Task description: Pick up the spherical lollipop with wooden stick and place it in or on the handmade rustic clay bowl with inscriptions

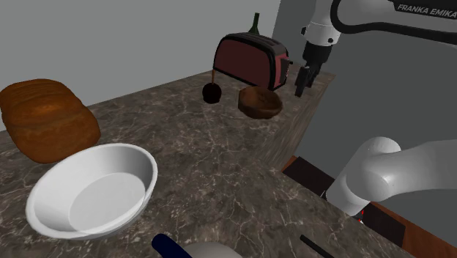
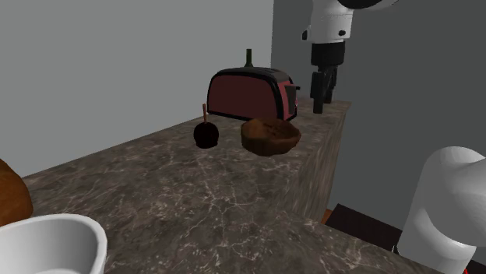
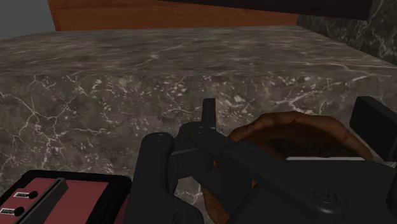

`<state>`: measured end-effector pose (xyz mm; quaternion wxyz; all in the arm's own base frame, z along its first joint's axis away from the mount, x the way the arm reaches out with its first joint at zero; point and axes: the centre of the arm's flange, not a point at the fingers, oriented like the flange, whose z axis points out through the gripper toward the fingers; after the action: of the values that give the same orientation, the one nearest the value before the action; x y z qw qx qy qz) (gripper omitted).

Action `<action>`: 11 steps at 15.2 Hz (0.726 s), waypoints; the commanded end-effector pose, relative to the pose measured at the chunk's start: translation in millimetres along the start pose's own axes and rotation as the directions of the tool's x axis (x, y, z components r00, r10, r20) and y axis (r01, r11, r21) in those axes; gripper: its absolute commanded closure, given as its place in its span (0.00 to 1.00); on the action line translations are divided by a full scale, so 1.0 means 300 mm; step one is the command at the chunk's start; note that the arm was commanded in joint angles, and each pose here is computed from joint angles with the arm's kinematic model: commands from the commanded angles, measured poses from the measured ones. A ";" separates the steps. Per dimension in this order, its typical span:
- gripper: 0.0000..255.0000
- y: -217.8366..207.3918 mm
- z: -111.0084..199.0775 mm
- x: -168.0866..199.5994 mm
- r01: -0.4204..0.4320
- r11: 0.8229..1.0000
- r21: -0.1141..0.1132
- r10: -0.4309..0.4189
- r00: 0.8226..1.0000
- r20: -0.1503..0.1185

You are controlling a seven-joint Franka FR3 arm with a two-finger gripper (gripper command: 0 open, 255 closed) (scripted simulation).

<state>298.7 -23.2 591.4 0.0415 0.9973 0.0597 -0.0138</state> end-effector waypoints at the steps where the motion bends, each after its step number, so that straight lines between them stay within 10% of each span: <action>1: 0.00 0.000 0.000 0.000 0.000 1.000 0.000 0.000 1.000 0.000; 11: 0.00 -0.209 0.067 0.296 -0.307 0.950 0.056 0.312 0.938 -0.150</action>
<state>368.6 42.9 566.2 0.0257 0.9949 -0.0768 0.0606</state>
